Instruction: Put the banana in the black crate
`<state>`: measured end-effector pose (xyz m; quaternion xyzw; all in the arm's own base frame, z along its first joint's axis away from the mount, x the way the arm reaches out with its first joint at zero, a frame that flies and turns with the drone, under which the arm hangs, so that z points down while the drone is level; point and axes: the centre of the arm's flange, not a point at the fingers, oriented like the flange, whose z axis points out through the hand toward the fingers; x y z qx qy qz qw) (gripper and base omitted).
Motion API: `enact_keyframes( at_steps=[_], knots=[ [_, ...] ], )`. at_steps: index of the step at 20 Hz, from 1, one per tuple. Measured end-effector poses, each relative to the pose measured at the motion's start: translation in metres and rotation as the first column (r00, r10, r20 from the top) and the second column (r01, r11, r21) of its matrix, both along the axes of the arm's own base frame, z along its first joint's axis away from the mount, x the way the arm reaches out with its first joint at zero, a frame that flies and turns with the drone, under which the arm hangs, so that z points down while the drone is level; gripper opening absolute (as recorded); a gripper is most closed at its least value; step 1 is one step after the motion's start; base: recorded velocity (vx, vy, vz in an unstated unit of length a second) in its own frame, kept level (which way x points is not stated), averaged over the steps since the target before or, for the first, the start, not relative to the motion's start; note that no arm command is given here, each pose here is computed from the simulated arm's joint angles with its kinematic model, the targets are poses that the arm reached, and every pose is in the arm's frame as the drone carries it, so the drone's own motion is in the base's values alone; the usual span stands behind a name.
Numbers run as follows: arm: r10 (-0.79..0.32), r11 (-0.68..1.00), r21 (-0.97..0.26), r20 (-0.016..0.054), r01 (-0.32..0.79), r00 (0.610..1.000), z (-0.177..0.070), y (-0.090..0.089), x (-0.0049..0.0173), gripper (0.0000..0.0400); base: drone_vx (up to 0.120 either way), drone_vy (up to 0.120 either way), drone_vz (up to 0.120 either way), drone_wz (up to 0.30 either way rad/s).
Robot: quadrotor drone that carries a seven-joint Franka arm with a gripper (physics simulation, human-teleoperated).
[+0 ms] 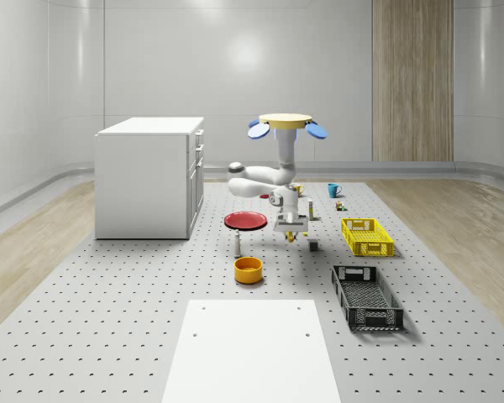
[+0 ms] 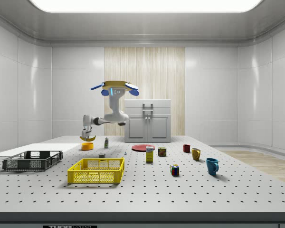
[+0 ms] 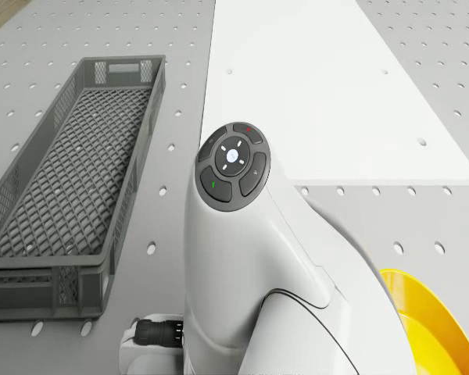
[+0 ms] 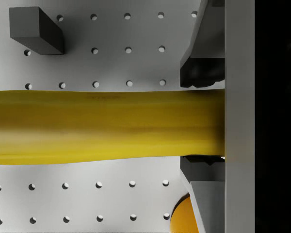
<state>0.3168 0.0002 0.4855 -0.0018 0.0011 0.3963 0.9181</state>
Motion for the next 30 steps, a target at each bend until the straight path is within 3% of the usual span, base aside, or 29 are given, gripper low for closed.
enact_keyframes(
  at_steps=[10,30],
  knots=[
    [0.002,1.000,0.000,0.0000,-0.002,1.000,-0.0006,0.0000,0.0000,0.0189,0.120,0.120,0.120,0.000],
    [0.003,1.000,0.000,0.0000,-0.003,1.000,-0.0007,0.0000,0.0000,0.0189,0.120,0.120,0.000,0.000]
  ],
)
